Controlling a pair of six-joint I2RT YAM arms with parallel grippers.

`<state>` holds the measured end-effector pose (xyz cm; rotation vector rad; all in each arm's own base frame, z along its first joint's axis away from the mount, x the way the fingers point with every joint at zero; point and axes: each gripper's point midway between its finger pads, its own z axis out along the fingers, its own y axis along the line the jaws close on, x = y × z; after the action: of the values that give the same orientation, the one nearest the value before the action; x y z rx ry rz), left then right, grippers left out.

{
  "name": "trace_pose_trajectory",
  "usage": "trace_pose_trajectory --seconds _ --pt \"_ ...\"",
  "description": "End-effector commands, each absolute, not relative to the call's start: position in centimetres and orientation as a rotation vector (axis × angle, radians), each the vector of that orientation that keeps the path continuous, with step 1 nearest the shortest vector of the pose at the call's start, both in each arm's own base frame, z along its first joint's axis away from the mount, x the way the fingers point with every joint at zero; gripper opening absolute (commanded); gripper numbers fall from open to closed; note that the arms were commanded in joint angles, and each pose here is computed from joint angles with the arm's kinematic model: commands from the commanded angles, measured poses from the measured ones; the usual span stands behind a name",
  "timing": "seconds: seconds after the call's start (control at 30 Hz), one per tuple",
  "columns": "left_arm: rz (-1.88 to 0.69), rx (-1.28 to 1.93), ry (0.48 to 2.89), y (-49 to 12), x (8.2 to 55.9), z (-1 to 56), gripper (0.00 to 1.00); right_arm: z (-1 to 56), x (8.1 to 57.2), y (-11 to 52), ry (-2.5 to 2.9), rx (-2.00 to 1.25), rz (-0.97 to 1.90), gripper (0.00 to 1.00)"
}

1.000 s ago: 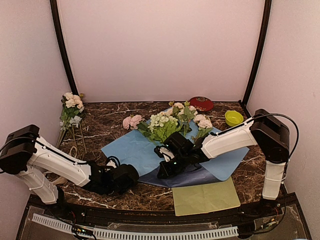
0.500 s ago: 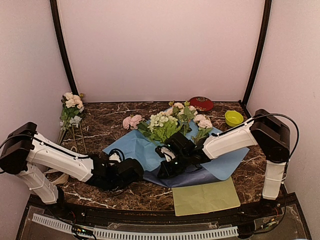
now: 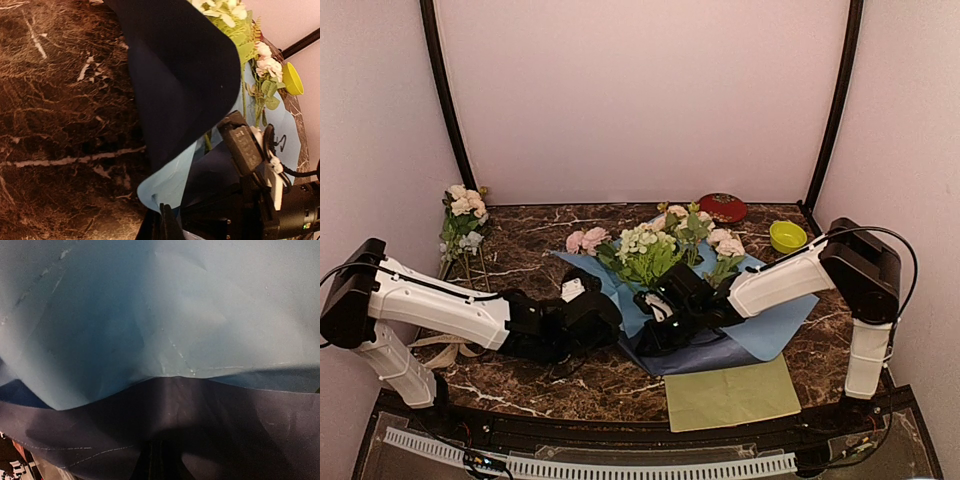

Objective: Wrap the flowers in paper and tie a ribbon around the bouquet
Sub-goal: Pass from the left arm to the right

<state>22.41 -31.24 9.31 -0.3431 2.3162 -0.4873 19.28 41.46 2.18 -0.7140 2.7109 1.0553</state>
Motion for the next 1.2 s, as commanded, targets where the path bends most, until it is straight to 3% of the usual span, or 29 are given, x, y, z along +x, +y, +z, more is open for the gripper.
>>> trace_pose_trajectory --seconds 0.0,0.43,0.73,1.17 --pt "-0.49 -0.149 2.315 -32.6 23.3 10.5 0.0 3.4 19.9 41.4 2.69 -0.691 1.104 0.0" --pt "-0.594 0.184 2.385 -37.6 24.1 10.6 0.0 5.9 20.9 41.4 2.618 -0.644 1.178 0.0" --pt "-0.534 0.367 2.379 -39.4 24.5 11.8 0.0 9.1 21.4 36.5 2.562 -0.522 1.097 0.02" --pt "-0.538 0.614 2.388 -43.3 24.0 11.4 0.0 4.0 19.2 30.1 2.69 -0.324 1.058 0.05"
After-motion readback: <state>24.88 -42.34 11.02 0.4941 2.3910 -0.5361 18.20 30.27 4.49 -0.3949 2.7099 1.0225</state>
